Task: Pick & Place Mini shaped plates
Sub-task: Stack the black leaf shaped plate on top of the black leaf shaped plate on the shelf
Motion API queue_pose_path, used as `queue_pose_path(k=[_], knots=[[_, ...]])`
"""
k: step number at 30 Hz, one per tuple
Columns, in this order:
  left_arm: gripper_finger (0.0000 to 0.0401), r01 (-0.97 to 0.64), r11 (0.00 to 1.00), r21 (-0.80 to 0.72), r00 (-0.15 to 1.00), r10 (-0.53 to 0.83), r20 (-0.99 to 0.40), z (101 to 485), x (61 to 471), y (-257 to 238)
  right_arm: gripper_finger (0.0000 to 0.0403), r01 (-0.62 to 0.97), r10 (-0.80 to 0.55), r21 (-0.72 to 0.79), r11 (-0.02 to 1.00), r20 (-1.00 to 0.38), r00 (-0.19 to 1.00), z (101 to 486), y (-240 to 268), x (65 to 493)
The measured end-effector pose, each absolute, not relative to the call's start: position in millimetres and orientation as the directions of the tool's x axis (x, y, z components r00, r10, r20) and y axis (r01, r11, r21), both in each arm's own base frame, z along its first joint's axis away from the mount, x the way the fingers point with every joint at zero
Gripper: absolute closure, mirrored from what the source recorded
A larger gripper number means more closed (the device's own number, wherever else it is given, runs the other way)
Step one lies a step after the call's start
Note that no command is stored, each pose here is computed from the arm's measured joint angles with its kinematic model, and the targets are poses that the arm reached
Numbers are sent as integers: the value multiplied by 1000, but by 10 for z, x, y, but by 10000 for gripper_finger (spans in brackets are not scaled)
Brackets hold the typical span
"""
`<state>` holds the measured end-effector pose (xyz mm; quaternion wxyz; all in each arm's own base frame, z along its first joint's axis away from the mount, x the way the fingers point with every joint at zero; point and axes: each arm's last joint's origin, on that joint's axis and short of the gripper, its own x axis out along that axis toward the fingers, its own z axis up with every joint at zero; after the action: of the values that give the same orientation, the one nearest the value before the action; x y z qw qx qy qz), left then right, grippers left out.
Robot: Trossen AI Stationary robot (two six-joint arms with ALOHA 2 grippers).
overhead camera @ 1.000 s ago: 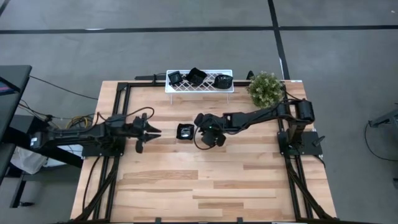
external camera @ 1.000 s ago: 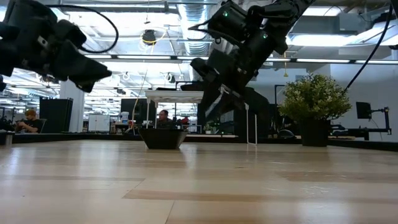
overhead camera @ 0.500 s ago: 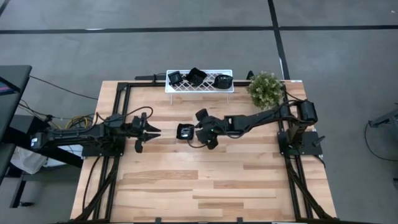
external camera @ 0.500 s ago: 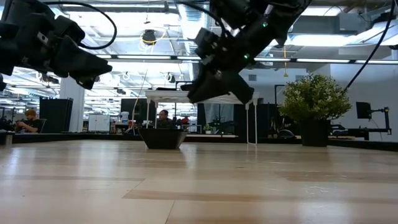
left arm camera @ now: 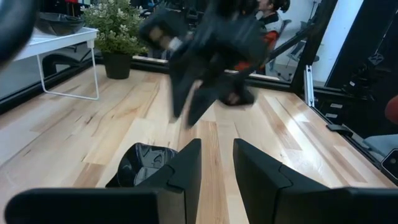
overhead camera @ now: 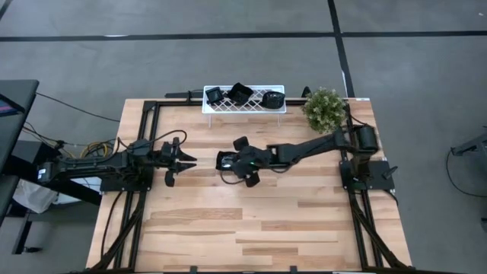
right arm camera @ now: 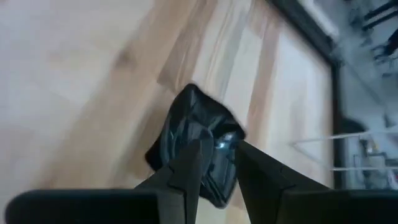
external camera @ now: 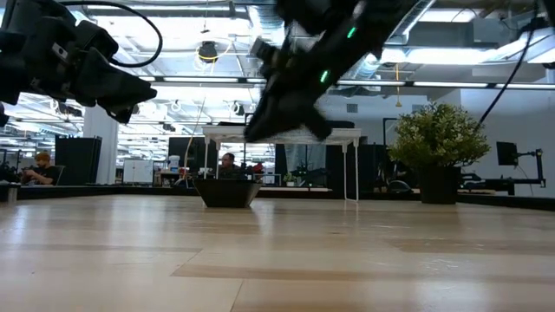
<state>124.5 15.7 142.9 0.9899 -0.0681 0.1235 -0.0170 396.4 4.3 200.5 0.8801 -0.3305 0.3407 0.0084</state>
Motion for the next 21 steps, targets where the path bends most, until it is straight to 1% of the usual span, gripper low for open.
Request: queue_pose_path(k=[3,7,11,15,19,21], knots=[[306,17,990,-139,970,-51,-239,1432,1246,157,310,-276,-224,-567,776,-657,720,1792,-61,4119],[306,18,990,-137,971,-50,-233,1438,1248,158,310,-276,-222,-592,757,-630,744,1863,-49,4294],[306,19,990,-136,972,-50,-228,1443,1248,158,310,-314,-224,-571,758,-681,697,1807,-34,4266],[306,19,990,-136,972,-50,-228,1443,1249,158,310,-281,-267,-594,754,-668,695,1895,15,4240],[306,19,991,-136,973,-50,-227,1444,1249,158,310,-318,-248,-556,768,-716,653,1870,95,4177],[306,19,991,-136,973,-50,-226,1445,1249,158,310,-323,-223,-531,784,-726,651,1880,140,4164]])
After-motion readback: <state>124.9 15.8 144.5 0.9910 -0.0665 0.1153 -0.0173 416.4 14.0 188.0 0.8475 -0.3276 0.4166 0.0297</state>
